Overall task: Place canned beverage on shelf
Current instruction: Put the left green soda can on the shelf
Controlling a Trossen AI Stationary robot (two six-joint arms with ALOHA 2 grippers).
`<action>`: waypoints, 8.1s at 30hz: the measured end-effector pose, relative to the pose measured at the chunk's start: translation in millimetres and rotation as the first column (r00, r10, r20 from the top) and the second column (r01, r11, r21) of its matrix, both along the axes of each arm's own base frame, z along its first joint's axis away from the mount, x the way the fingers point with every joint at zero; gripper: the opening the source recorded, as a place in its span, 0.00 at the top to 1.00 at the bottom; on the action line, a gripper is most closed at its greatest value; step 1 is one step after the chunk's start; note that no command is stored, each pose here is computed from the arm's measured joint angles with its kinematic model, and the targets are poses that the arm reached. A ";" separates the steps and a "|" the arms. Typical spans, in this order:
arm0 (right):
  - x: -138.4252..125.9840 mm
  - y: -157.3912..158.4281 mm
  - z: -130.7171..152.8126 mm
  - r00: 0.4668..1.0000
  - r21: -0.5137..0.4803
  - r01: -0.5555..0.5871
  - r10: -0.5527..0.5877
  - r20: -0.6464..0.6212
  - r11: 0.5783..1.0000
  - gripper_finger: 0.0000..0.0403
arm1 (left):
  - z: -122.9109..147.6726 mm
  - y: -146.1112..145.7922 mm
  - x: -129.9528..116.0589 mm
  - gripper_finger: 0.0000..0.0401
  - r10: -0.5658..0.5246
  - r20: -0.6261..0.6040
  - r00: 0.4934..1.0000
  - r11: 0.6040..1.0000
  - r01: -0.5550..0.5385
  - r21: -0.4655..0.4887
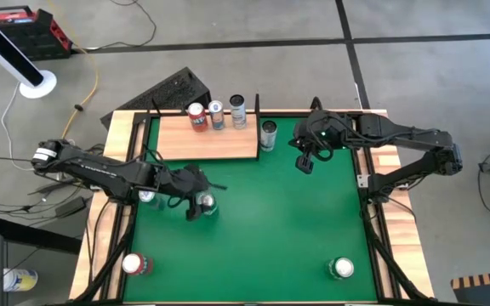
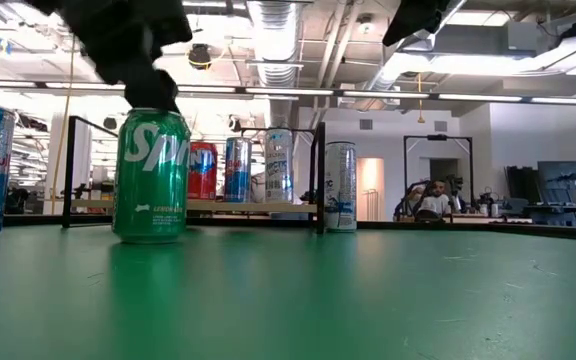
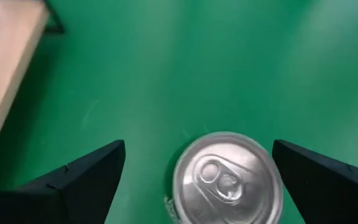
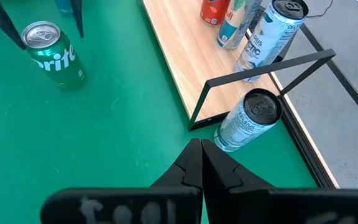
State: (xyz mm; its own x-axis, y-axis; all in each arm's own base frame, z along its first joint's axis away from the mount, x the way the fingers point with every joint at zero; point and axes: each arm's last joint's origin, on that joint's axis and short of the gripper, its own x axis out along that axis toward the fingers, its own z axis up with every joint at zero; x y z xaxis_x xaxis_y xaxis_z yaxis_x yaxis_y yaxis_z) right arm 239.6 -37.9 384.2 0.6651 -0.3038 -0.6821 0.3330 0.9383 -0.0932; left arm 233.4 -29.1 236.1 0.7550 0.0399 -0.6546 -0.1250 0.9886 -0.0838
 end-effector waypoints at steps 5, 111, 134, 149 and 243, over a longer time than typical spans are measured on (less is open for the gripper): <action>0.0 0.3 0.0 1.000 0.001 -0.001 0.001 0.000 1.000 0.95 | 22.6 -0.1 2.4 0.02 0.131 -0.021 0.991 0.978 -0.132 -0.159; 5.0 4.8 -5.7 0.997 -0.102 -0.076 0.074 -0.020 0.992 0.95 | 26.5 215.5 -66.1 0.14 0.297 -0.292 0.909 0.946 -0.322 -0.041; 4.1 4.8 -6.5 0.997 -0.100 -0.077 0.074 -0.032 0.992 0.95 | 94.3 206.7 -53.8 0.12 0.296 -0.146 0.944 0.953 -0.303 -0.022; 4.3 0.0 -5.5 0.998 -0.121 -0.065 0.062 -0.027 0.991 0.94 | 82.6 140.3 -5.9 0.73 0.296 -0.277 0.914 0.940 -0.226 0.257; 4.5 0.0 -5.4 0.998 -0.091 -0.064 0.063 -0.014 0.994 0.93 | 19.9 224.3 -46.5 1.00 0.566 -0.575 0.591 0.821 -0.338 0.460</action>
State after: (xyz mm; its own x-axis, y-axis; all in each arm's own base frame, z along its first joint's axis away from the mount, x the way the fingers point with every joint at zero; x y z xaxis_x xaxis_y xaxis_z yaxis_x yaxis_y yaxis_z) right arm 244.0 -37.9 378.8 0.6779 -0.3221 -0.6608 0.2712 0.9451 -0.1824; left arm 186.9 195.2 256.0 -0.0469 0.5106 -0.8585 -0.4694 0.7474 0.4702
